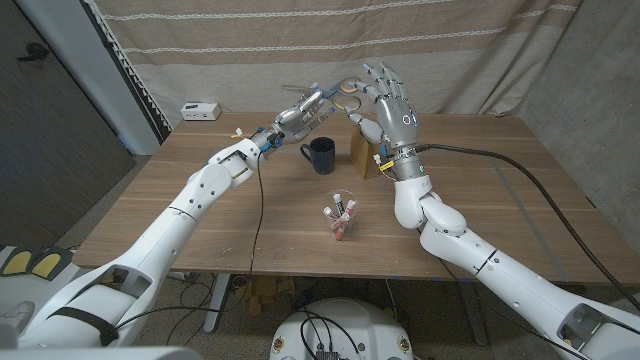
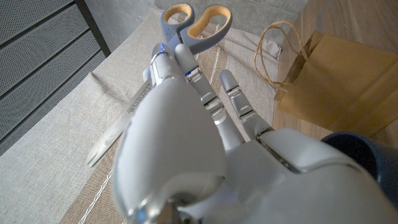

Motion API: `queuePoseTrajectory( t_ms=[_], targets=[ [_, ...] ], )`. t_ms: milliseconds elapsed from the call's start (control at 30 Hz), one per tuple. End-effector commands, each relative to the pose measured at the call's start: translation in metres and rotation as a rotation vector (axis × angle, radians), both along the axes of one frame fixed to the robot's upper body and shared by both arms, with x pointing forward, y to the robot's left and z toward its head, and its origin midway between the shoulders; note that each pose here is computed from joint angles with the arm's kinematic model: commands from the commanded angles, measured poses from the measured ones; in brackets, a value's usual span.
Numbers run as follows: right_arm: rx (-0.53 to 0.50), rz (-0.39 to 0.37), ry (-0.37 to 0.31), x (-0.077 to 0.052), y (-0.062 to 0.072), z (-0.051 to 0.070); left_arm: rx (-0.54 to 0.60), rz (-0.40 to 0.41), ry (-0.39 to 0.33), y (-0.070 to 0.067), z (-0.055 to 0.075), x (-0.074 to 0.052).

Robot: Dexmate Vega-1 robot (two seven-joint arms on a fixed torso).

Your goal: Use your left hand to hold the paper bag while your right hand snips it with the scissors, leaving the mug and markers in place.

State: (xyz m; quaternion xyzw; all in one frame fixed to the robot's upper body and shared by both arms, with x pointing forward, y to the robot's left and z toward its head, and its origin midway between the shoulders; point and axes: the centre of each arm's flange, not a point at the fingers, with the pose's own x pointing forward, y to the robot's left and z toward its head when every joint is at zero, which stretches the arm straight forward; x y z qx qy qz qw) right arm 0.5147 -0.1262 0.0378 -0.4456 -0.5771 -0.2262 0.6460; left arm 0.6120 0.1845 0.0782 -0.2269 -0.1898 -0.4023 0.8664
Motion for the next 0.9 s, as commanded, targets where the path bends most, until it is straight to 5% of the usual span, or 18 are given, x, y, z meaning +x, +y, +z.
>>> queuePoseTrajectory(
  t_ms=[33,900],
  targets=[
    [-0.018,-0.022,0.010,0.0036,0.0037,0.0017,-0.004,-0.015,-0.005,-0.0003,-0.0005,0.0013],
    [0.026,-0.093,0.028,0.0063,0.0051,0.0045,0.016,-0.036,-0.007,-0.0044,-0.0013,-0.0013]
  ],
)
